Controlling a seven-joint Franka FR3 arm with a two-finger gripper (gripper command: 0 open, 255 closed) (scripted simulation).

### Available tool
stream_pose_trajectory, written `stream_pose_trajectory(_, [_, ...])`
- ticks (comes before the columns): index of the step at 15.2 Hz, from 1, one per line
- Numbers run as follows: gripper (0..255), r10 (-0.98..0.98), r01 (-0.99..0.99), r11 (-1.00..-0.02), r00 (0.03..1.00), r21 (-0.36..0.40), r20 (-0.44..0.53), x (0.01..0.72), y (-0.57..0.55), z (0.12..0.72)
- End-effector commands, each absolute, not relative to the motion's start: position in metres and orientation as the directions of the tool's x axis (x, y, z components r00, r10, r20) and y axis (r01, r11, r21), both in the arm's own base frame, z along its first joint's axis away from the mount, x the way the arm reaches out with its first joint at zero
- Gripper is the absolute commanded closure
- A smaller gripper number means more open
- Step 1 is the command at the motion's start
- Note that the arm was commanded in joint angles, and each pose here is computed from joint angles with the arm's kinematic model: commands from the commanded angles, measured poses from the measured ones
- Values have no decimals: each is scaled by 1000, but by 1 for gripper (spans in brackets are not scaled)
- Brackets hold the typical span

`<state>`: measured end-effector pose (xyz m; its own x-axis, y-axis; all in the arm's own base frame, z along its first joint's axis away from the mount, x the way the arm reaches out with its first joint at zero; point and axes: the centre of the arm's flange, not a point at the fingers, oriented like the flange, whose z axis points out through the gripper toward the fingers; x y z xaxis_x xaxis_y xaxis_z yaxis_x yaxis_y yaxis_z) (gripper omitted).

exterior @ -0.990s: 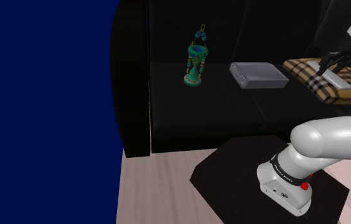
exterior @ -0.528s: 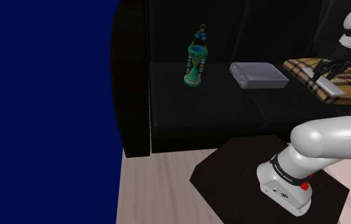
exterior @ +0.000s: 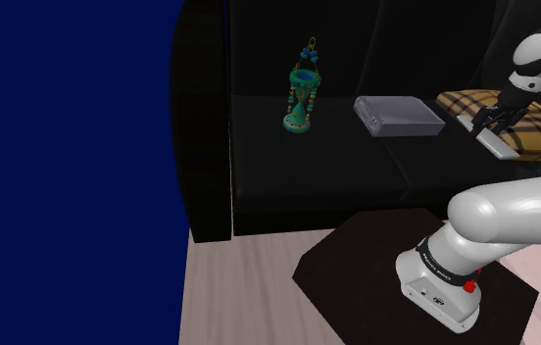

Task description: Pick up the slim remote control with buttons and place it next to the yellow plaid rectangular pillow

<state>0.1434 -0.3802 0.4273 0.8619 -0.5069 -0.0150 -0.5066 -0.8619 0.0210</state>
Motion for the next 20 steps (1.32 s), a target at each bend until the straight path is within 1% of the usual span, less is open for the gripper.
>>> stream_pose_trajectory(1, [255,-507,-507,-862,862,21,-14,143,-380,416])
stream_pose_trajectory(14, [255,-507,-507,-862,862,21,-14,143,-380,344])
stream_pose_trajectory(20, [255,-507,-507,-862,862,21,-14,143,-380,344])
